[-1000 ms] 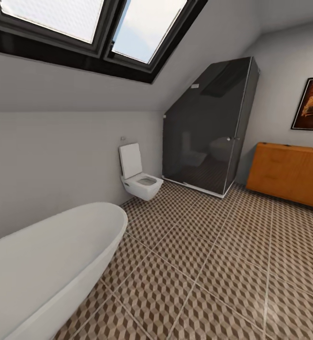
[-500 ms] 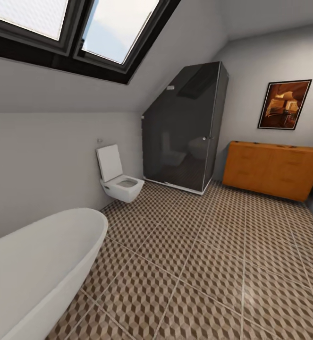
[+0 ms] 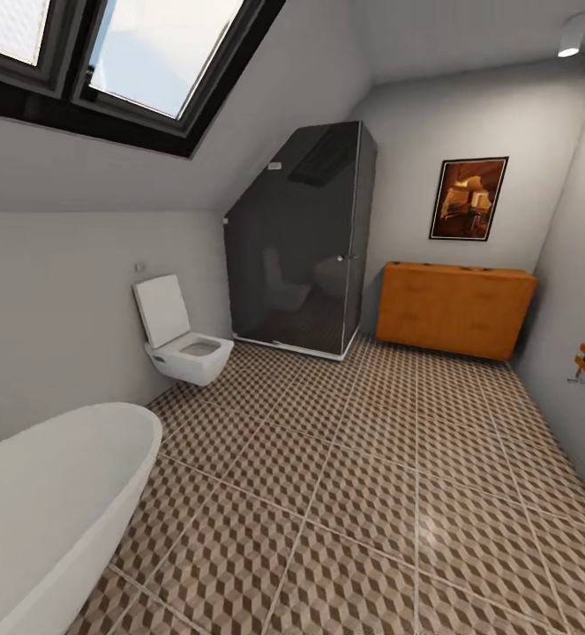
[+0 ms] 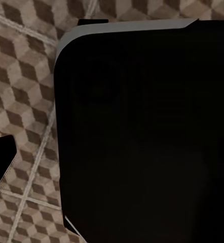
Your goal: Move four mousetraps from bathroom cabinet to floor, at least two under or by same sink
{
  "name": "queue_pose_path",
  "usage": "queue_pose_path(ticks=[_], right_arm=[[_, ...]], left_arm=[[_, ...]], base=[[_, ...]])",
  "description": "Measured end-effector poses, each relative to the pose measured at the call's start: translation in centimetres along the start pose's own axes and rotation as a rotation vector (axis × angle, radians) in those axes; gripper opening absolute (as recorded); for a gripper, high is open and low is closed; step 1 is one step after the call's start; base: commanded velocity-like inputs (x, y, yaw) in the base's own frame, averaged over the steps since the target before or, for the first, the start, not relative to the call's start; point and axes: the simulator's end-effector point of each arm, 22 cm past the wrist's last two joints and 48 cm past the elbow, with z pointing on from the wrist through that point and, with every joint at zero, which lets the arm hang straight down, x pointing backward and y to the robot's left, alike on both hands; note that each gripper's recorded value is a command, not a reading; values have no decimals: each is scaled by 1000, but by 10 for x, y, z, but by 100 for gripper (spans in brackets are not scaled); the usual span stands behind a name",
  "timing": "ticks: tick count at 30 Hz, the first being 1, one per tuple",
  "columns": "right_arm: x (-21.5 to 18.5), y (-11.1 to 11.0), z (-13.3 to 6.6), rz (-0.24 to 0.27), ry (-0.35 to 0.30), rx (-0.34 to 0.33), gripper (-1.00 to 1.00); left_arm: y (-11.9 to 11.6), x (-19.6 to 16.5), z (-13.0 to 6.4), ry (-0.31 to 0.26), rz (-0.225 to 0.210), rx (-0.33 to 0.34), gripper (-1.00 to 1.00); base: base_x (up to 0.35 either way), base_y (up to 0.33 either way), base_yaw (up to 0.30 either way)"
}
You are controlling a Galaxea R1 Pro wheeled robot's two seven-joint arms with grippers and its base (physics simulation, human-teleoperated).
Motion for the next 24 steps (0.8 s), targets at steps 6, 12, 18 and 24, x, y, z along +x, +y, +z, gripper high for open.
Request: queue_pose_path(ticks=[6,12,18,24], right_arm=[[-1,0,0,0,-2,0,100],[-2,0,0,0,-5,0,100],[-3,1,0,-1,-8,-1,100],[-3,1,0,-1,-10,-2,100]], left_arm=[[0,-2,0,-4,0,0,100],[-3,-3,0,-7,0,4,100],[-7,-3,0,-7,-1,9,100],[-7,-2,0,-6,-2,10,100]], base=[[0,0,-289],[1,0,-289],[137,0,-262],[297,0,-78]])
